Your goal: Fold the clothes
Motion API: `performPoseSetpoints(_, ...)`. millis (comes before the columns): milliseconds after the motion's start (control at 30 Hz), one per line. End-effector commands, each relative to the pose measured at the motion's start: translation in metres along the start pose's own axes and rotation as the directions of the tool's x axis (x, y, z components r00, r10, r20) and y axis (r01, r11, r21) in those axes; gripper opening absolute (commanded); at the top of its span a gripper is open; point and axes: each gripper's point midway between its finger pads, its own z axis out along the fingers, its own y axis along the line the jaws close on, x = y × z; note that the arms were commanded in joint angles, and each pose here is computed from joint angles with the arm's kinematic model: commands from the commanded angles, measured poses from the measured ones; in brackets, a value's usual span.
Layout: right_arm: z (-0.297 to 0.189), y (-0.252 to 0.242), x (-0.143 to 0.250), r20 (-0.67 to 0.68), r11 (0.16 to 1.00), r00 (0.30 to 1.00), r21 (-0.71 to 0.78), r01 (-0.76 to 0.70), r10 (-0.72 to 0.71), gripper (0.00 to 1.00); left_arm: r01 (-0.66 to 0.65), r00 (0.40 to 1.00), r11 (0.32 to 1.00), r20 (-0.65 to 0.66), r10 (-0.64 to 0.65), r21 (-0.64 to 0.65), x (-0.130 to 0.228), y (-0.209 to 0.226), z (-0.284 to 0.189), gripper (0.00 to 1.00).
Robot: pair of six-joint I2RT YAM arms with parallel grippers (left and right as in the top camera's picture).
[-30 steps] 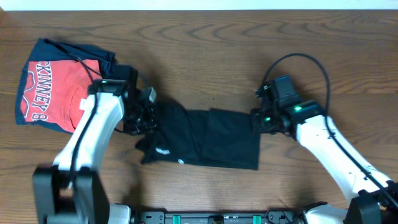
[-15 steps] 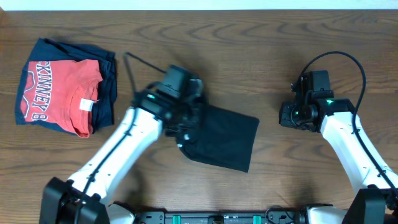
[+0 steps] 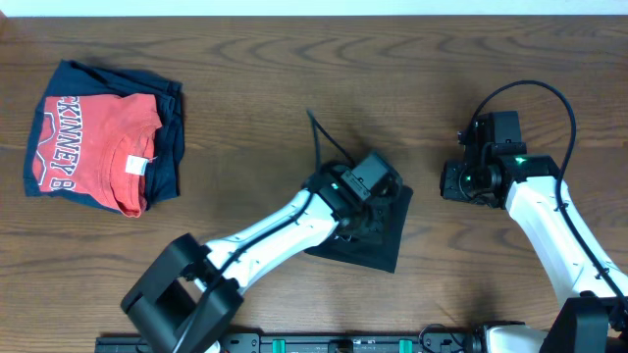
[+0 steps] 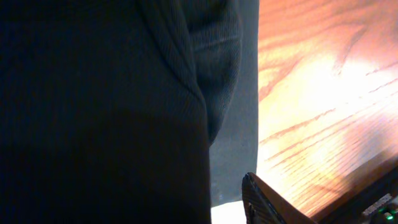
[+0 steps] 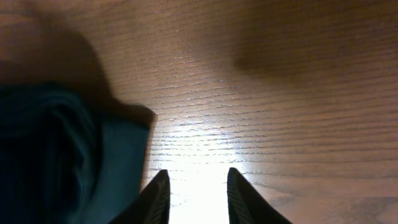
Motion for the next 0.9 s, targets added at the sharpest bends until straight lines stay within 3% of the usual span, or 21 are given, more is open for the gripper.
performPoseSetpoints(0, -0.003, -0.003, -0.004, 0.015, 1.000, 1.000, 0.004, 0.005, -0.005, 0.33, 0.017, 1.000, 1.000, 0.017, -0.017, 0.024, -0.005, -0.005, -0.011, 0.46)
performPoseSetpoints(233, -0.003, 0.001, -0.004, 0.012, 1.000, 1.000, -0.015, 0.025, -0.025, 0.41, 0.026, 0.995, 0.998, 0.098, -0.031, 0.052, -0.023, -0.007, -0.066, 0.48)
performPoseSetpoints(367, -0.004, 0.022, 0.000, 0.001, 0.985, 0.994, -0.134, 0.107, -0.108, 0.44, -0.011, 0.984, 0.999, 0.180, 0.002, 0.044, -0.033, -0.003, -0.098, 0.52)
performPoseSetpoints(500, -0.012, 0.057, 0.005, 0.035, 0.917, 0.970, -0.319, 0.239, -0.241, 0.51, -0.020, 0.972, 0.996, 0.232, 0.039, -0.084, -0.035, 0.027, -0.119, 0.53)
performPoseSetpoints(633, -0.024, 0.096, 0.015, 0.086, 0.807, 0.936, -0.484, 0.340, -0.342, 0.55, 0.039, 0.973, 0.946, 0.227, 0.037, -0.322, -0.030, 0.084, -0.129, 0.52)
performPoseSetpoints(700, -0.026, 0.111, 0.020, 0.101, 0.775, 0.921, -0.511, 0.372, -0.376, 0.56, 0.061, 0.978, 0.908, 0.205, 0.027, -0.414, -0.026, 0.110, -0.127, 0.52)
performPoseSetpoints(800, -0.025, 0.135, 0.032, 0.124, 0.729, 0.885, -0.522, 0.443, -0.449, 0.58, 0.080, 0.988, 0.899, 0.154, -0.014, -0.431, -0.017, 0.129, -0.116, 0.52)
performPoseSetpoints(867, -0.018, 0.144, 0.038, 0.112, 0.748, 0.872, -0.470, 0.469, -0.477, 0.58, 0.106, 0.990, 0.900, 0.133, -0.054, -0.422, -0.015, 0.138, -0.113, 0.52)
